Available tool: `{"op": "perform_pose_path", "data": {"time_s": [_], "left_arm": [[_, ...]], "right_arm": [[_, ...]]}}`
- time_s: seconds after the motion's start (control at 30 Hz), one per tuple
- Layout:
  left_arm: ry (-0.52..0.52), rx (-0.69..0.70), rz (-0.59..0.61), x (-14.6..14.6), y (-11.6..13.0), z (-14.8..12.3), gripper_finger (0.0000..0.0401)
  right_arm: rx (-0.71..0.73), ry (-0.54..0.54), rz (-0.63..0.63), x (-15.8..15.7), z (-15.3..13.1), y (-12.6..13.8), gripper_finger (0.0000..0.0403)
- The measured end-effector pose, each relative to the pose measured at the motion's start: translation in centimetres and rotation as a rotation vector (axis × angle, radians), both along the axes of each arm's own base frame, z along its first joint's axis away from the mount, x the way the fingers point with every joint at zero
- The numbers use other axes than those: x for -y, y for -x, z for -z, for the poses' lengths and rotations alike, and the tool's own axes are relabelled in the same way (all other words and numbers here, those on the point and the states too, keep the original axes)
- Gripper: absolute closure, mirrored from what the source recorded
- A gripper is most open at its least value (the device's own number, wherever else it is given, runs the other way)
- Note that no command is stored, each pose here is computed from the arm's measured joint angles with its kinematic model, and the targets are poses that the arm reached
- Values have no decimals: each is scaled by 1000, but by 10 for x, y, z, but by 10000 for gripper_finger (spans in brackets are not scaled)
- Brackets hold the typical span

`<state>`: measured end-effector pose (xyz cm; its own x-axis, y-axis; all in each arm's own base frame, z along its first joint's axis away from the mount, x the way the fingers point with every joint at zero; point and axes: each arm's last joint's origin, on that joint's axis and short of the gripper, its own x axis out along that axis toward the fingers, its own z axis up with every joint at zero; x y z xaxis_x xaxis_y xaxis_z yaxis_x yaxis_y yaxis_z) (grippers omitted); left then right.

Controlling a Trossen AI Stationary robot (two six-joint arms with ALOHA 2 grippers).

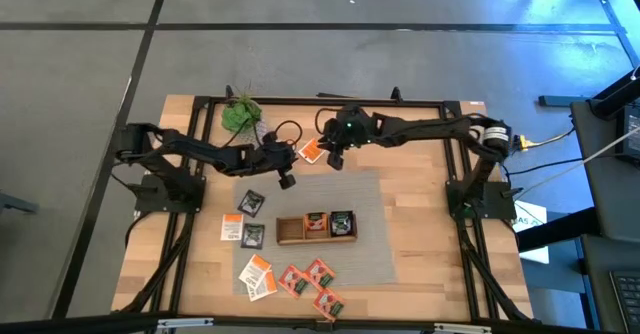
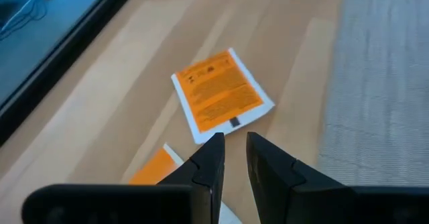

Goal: Pick & Place Tea
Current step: Put the white tea bag into the left section of the wooden organizer

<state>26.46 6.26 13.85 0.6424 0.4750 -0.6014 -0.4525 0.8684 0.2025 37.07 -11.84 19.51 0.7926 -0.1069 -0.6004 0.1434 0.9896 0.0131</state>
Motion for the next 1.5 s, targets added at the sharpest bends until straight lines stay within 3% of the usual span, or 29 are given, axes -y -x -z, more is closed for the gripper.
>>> {"op": "perform_pose_path", "data": {"time_s": [0.17,0.5,0.67,0.87,1.13,1.37,1.5], "left_arm": [[-21,-43,27,-5,-4,14,340],[-152,-113,134,-7,-12,32,340],[-180,-157,166,-7,-13,39,340],[-253,-219,235,-6,-13,40,340],[-382,-296,379,2,-16,38,340],[-433,-332,364,7,-16,38,329],[-475,-360,416,11,-17,38,310]], "right_arm": [[-14,4,-3,3,27,-11,319],[-114,-103,247,23,73,-10,320],[-135,-144,297,30,83,-7,320],[-152,-210,262,31,96,-9,320],[-177,-201,239,28,102,-9,320],[-183,-221,211,27,103,-9,320],[-182,-235,194,25,103,-9,320]]}}
